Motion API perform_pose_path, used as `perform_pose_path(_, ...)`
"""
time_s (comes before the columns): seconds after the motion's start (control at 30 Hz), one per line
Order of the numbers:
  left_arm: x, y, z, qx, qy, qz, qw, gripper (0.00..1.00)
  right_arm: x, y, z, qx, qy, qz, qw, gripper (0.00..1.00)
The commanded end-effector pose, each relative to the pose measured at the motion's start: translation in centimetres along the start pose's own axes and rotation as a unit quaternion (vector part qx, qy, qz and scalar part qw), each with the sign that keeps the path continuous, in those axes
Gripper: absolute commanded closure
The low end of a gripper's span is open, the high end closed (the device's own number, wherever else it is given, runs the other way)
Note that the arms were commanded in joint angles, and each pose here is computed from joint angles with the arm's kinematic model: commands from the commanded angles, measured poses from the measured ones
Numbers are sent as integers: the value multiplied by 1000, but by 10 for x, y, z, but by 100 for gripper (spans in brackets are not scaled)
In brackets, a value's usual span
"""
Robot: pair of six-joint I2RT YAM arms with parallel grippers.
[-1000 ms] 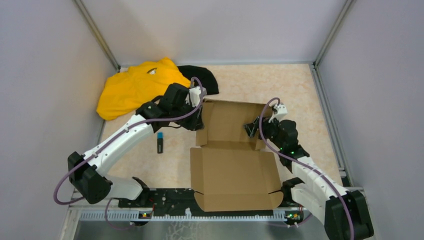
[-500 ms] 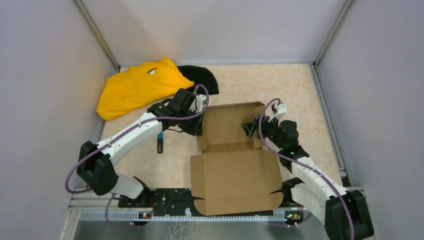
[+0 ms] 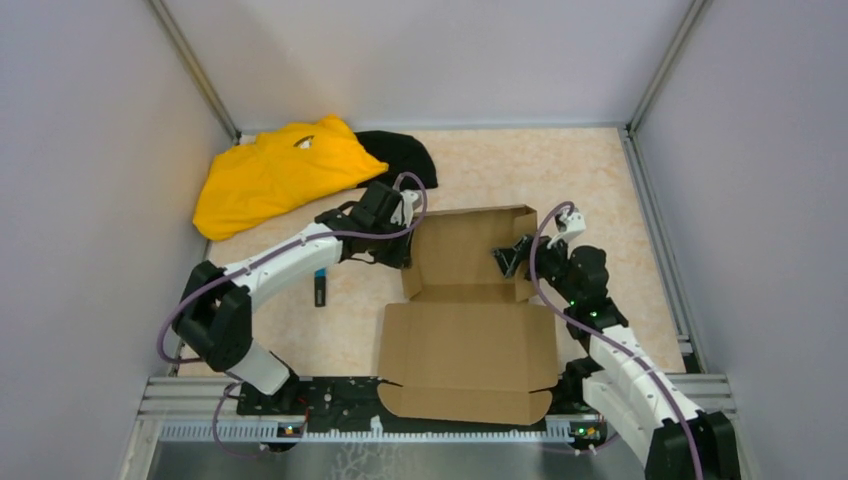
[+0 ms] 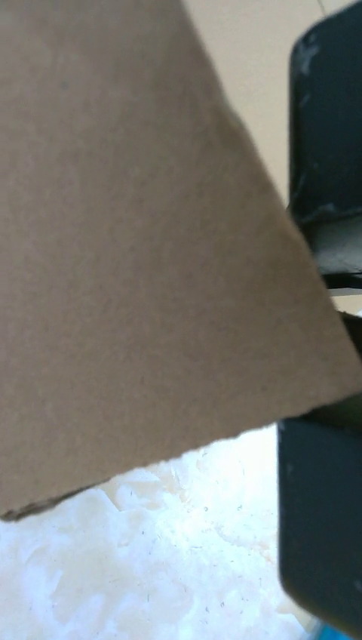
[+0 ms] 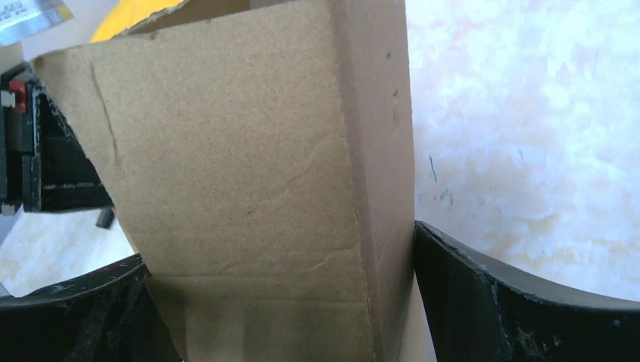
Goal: Fold the paper box
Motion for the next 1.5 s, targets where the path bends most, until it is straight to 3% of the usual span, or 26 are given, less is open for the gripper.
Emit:
perform_pose_path(0.0,-6,23,4,35,15,4,999,77,20,2,-18,-8,-20,-59,998,1)
perform_pose_path(0.33,20,37,-7,49,13,-137,989,81,-5,7,-22,46,-29,46,997,1)
perform_pose_path(0.5,29,41,-4,61,17,-194,979,82,1,9,-35,21,-27,34,999,1)
perform_pose_path(0.73,37,41,3,59,7,-221,973,81,2,4,-26,6,-21,22,1000,1)
perform_pose_path(1.0,44,48,15,72,0,-235,969,80,9,-17,-39,-63,-22,19,998,1)
perform_pose_path(1.17,54,51,23,75,-5,-245,967,80,-4,-21,-46,-63,-15,79,995,1)
perform_pose_path(1.47,66,53,30,80,-15,-251,965,80,-21,-33,-40,-61,35,93,993,7)
Point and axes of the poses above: each gripper's point midway between its finger pads, its own y axis out along the fingers, its own x axis along the line the jaws close on, z = x × y, the point moved 5 cm from there along -y, back along the fingers, and after that the axes turned 7 degrees about -y, right-handed, at the moved point
